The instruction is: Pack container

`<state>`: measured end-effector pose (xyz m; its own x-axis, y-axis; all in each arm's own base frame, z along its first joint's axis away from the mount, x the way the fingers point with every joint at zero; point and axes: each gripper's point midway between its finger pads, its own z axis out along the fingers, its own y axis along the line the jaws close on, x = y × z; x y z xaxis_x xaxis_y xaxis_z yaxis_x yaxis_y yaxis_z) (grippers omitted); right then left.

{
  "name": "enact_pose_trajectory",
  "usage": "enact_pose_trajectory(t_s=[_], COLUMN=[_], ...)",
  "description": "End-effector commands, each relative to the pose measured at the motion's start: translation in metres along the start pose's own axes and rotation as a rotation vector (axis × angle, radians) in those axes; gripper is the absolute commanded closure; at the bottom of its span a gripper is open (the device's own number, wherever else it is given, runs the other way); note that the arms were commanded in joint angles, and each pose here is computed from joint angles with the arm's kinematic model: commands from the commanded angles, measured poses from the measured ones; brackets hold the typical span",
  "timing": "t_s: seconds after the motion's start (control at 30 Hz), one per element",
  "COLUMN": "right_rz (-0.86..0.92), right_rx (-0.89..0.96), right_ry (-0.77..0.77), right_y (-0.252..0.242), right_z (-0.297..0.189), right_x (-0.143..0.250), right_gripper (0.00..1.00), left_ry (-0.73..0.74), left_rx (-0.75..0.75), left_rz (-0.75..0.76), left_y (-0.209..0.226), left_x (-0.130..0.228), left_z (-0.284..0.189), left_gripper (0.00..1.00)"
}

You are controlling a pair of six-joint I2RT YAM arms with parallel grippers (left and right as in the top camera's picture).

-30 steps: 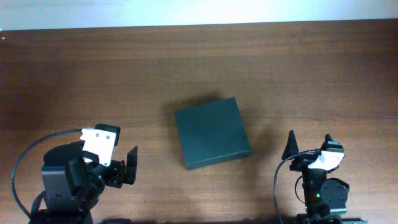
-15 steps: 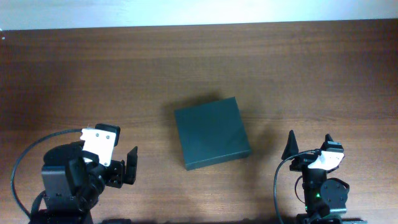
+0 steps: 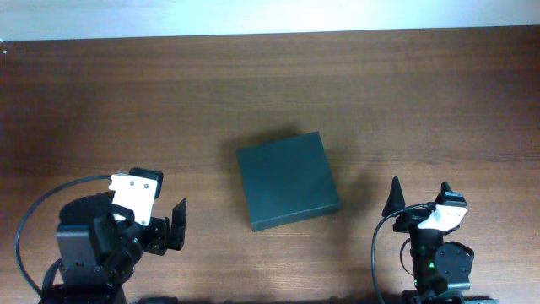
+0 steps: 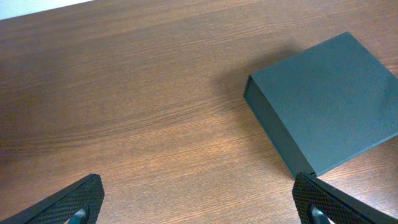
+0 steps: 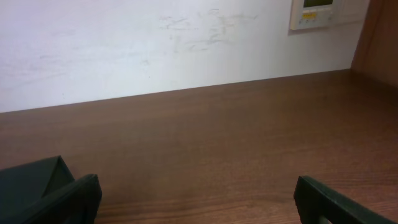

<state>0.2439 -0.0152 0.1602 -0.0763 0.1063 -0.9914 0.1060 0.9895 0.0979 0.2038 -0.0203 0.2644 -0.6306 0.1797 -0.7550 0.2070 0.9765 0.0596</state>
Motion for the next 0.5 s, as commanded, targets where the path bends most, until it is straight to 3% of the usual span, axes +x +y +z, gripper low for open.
enact_pose_trajectory(t_s=[0.0, 0.2, 0.47], right_rz=[0.002, 0.002, 0.002], right_rx=[0.0, 0.0, 0.0], right_ry=[0.004, 0.004, 0.004], right_y=[0.0, 0.0, 0.0], right_z=[0.0, 0.0, 0.0], right_x=[0.003, 0.003, 0.003], right_gripper=[0.01, 0.01, 0.01], left_ry=[-0.011, -0.178, -0.509], left_rx=[-0.023, -0.043, -0.103], left_rz=[0.004, 0.023, 0.057], left_y=[0.001, -0.005, 0.0], left_x=[0.006, 0.017, 0.008], left_z=[-0.008, -0.027, 0.003], left_gripper=[0.01, 0.01, 0.01])
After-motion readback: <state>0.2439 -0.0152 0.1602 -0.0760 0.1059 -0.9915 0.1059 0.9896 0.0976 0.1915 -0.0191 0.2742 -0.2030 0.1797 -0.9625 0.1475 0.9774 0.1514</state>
